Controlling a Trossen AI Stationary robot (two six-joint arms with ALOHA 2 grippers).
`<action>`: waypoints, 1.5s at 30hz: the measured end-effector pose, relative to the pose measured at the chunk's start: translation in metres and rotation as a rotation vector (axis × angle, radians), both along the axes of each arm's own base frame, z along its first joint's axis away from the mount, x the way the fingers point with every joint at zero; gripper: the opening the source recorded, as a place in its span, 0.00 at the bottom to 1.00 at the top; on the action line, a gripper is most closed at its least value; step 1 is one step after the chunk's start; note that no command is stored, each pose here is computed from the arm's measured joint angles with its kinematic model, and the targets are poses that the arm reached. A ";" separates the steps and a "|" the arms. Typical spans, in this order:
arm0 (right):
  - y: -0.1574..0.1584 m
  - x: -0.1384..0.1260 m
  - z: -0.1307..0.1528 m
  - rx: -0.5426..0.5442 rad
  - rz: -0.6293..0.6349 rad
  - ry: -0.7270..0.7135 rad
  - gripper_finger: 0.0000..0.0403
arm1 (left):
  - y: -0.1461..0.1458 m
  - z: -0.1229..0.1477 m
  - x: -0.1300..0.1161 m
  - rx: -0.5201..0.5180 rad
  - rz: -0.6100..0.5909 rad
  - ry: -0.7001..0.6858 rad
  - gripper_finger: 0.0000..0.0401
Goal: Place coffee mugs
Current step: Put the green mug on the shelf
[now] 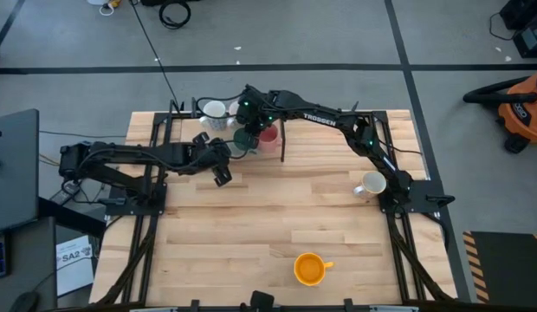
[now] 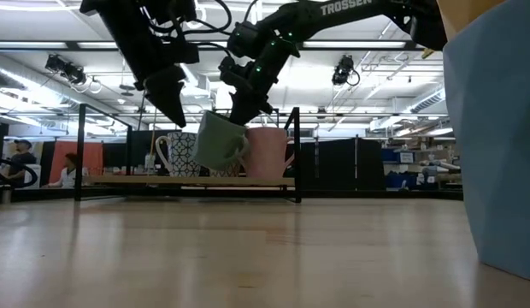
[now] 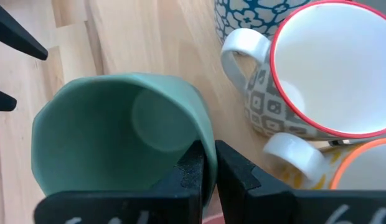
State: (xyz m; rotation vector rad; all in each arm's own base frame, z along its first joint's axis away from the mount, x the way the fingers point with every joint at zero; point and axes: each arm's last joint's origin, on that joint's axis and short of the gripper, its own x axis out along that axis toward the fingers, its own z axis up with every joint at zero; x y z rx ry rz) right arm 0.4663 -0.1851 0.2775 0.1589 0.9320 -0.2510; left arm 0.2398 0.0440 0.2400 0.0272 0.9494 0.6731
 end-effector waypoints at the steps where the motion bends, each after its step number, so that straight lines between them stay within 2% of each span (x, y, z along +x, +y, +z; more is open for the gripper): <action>1: 0.000 0.000 0.000 0.000 0.000 0.000 0.08 | 0.000 0.000 0.000 0.000 0.000 0.000 0.49; 36: -0.001 0.000 0.000 -0.002 0.000 -0.007 0.12 | 0.000 0.000 0.000 0.000 0.001 -0.001 0.49; 45: -0.001 0.000 0.001 -0.003 0.000 -0.009 0.18 | 0.000 0.000 0.000 -0.001 0.000 -0.001 0.49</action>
